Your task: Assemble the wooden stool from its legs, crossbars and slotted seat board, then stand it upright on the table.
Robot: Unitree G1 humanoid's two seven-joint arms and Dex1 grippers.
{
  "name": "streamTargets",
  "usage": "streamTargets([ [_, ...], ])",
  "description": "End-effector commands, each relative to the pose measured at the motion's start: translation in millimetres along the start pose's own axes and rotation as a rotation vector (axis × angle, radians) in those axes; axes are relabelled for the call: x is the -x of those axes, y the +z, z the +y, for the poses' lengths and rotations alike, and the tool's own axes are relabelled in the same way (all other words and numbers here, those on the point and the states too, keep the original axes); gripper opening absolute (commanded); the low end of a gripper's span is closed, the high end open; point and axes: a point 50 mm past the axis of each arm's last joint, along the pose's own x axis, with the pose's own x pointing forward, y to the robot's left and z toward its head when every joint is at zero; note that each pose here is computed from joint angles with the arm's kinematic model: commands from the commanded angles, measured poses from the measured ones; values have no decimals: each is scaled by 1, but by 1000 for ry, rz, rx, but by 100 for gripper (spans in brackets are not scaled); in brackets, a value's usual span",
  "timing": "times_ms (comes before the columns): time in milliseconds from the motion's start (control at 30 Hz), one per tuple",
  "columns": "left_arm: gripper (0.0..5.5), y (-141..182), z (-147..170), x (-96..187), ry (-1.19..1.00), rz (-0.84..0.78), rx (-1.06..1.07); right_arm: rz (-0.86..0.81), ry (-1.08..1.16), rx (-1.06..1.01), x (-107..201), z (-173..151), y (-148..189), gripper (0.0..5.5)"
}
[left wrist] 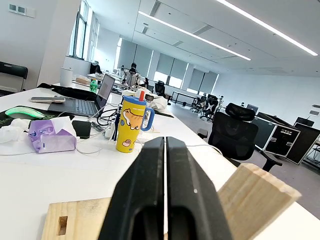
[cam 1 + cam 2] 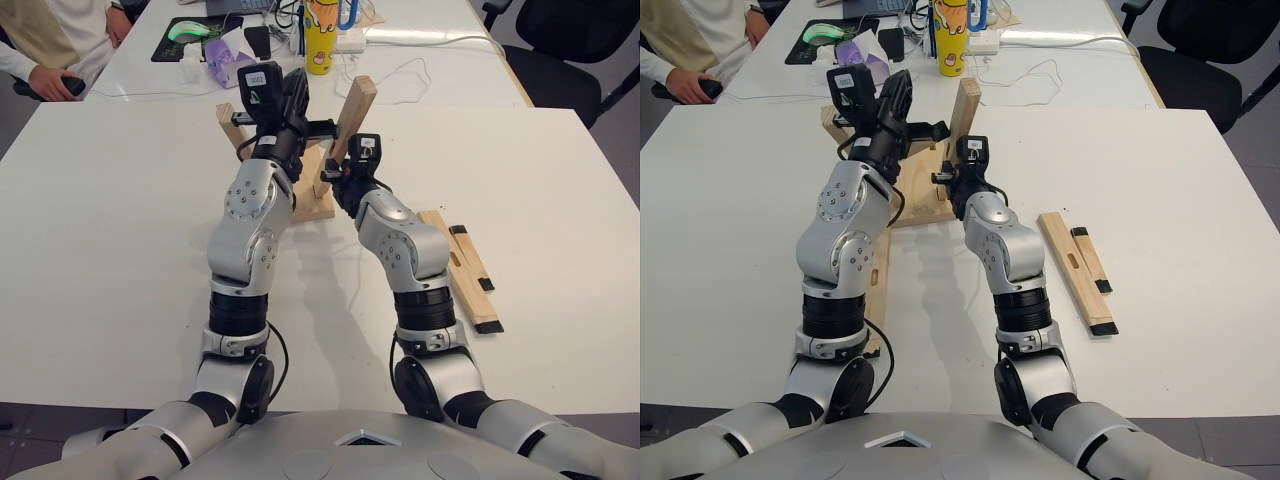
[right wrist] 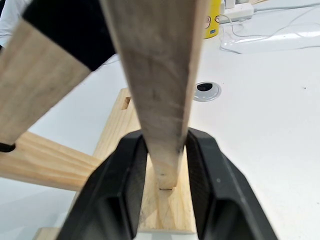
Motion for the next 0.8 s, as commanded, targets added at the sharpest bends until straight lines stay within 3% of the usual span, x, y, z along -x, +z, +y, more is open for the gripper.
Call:
streamTargets([
  [33, 0, 22, -10, -6, -41, -72, -22, -15, 37, -13, 1, 11, 5, 107],
  [133, 0, 10, -4, -9, -20, -3, -67, -15, 35, -12, 1, 11, 4, 107],
  [233, 0, -31, 12, -5, 51, 210, -144, -19, 34, -13, 1, 11, 5, 107],
  [333, 0, -74, 24, 9, 57, 428, -225, -22, 34, -17, 2, 12, 5, 107],
  [433, 0, -99, 26, 29, -9, 543, -273, -28, 33, -22, 2, 12, 6, 106],
  [567, 0, -103, 23, 36, -47, 556, -291, -33, 29, -26, 1, 12, 7, 98],
  [800, 0, -63, 22, 8, 1, 333, -275, -31, 33, -24, 1, 13, 7, 98],
])
